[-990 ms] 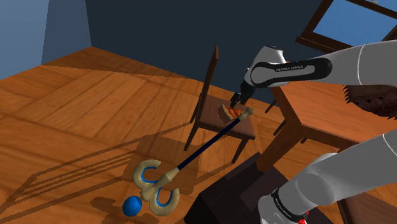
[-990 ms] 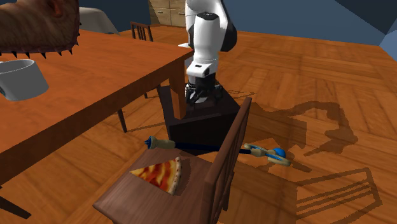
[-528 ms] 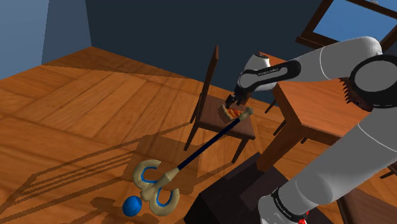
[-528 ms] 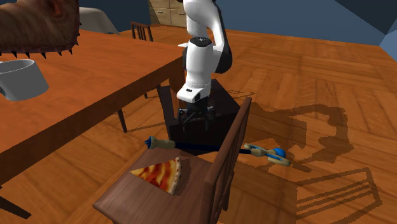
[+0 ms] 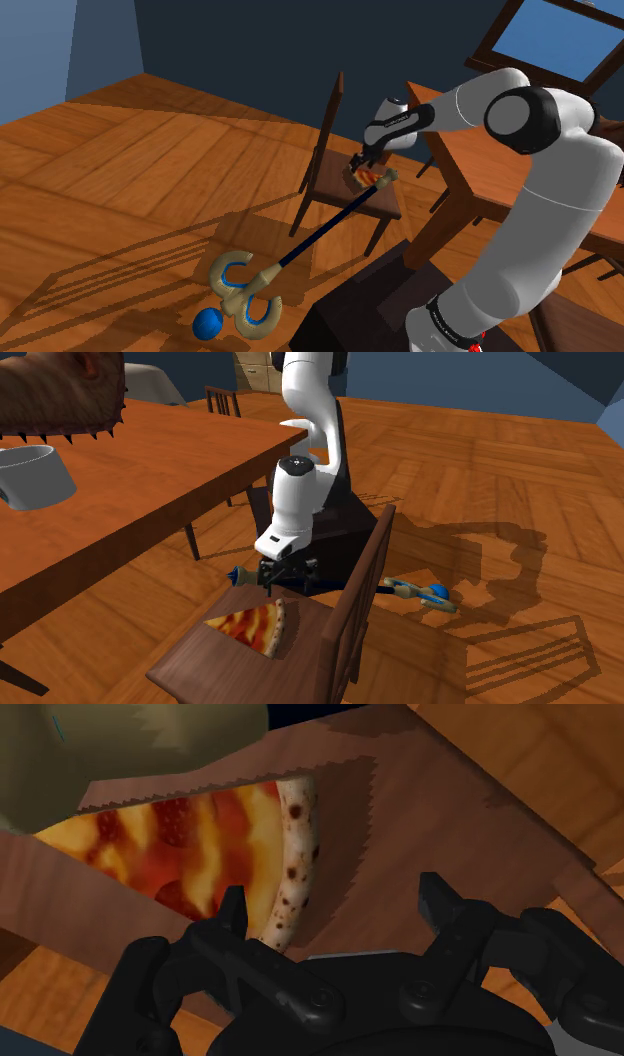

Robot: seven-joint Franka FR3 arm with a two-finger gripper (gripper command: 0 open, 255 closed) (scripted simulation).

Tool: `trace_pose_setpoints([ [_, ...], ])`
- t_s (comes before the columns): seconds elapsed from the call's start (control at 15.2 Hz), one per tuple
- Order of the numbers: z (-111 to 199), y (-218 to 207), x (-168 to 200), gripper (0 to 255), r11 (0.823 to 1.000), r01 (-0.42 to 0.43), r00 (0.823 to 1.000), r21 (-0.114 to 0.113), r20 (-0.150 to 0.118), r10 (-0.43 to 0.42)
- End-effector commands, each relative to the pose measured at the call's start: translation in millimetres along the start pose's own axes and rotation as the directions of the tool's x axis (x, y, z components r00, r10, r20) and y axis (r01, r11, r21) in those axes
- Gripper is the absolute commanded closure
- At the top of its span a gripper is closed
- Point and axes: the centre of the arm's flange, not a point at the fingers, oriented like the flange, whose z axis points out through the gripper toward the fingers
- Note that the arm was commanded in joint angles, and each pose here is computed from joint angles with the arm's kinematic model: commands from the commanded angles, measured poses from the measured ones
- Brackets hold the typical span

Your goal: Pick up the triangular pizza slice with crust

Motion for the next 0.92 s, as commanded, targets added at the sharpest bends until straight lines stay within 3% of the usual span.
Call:
trace_pose_setpoints([
  [0.0, 21.0, 11.0, 12.1, 0, 1.0, -0.015, 1.0, -0.011, 0.001, 0.015],
  [0.53, 66.9, 12.6, 14.3, 0, 1.0, -0.023, 1.0, -0.016, 0.002, 0.023],
  [0.73, 69.9, 12.2, 14.0, 0, 1.0, -0.023, 1.0, -0.016, 0.002, 0.023],
  [0.79, 69.6, 12.2, 14.0, 255, 1.0, -0.023, 1.0, -0.016, 0.002, 0.023],
  [0.86, 69.6, 12.3, 14.0, 255, 1.0, -0.023, 1.0, -0.016, 0.002, 0.023],
])
